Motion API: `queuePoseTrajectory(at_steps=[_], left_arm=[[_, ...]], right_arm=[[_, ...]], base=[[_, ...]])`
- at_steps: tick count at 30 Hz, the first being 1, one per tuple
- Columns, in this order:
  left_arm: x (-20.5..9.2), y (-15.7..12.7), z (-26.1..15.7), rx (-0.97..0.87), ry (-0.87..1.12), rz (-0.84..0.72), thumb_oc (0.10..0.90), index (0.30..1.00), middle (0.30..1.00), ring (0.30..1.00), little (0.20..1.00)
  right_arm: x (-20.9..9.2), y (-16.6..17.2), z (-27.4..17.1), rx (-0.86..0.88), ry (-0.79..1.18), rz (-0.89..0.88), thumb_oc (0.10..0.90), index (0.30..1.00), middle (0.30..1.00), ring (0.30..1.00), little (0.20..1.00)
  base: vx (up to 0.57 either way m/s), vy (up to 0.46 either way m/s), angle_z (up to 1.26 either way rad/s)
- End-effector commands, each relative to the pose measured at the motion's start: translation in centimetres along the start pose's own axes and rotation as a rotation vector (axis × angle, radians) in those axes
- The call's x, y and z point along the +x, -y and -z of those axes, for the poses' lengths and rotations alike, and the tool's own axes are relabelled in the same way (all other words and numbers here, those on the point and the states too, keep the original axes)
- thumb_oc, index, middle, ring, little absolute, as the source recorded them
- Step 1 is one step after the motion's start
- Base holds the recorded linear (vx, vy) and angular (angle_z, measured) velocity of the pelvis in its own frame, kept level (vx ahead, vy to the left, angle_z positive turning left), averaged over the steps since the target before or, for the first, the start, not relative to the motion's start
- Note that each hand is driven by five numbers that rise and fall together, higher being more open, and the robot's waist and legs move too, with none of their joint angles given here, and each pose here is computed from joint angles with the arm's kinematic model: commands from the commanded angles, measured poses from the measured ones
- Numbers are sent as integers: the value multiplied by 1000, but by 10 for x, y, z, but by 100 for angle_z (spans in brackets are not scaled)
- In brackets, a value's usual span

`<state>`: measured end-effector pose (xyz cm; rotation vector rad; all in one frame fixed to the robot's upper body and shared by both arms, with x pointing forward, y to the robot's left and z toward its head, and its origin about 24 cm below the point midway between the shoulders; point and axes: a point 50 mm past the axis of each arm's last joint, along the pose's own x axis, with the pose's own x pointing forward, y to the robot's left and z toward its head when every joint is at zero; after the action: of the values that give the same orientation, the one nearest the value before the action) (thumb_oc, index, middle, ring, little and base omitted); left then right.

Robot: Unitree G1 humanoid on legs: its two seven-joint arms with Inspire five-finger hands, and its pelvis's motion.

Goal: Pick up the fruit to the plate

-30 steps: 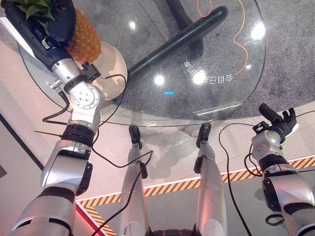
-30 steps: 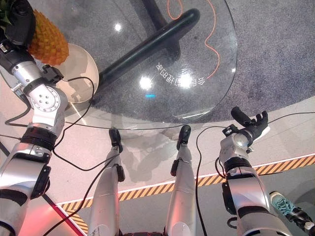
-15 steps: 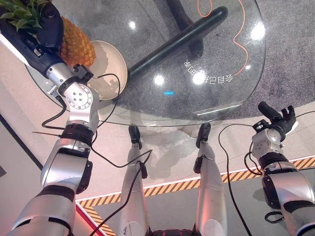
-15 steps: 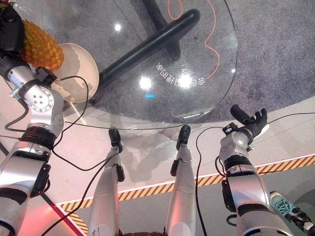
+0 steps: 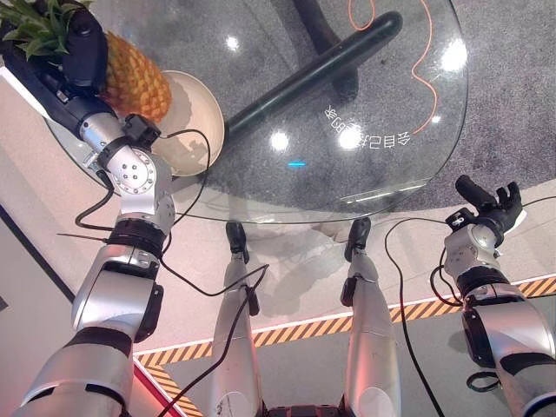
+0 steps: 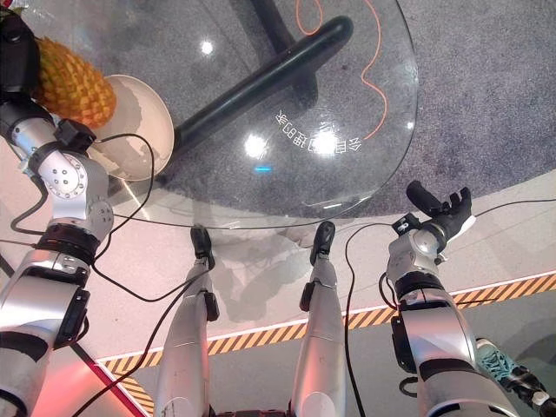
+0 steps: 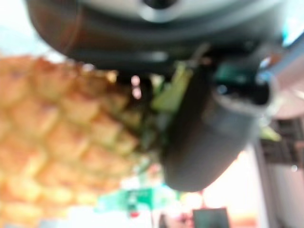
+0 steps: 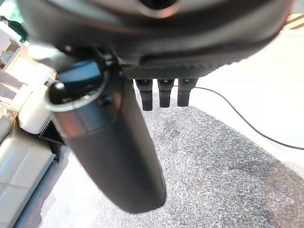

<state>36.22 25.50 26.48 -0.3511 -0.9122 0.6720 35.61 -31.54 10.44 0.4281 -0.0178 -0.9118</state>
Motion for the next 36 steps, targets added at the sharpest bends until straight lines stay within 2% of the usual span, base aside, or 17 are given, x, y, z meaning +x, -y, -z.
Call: queuePoseTrajectory(at_steps=[1, 36], left_arm=[[40, 14, -58, -179, 274, -15, 100, 300, 300, 300, 200], [37, 15, -43, -164, 191, 52, 100, 300, 300, 300, 200]], right_arm=[[9, 13, -29, 51, 120, 56, 800, 900, 900, 900, 900], [3, -6, -31, 77, 137, 16, 800, 900, 900, 900, 900]], base=[[0, 0, 0], [0, 0, 0]])
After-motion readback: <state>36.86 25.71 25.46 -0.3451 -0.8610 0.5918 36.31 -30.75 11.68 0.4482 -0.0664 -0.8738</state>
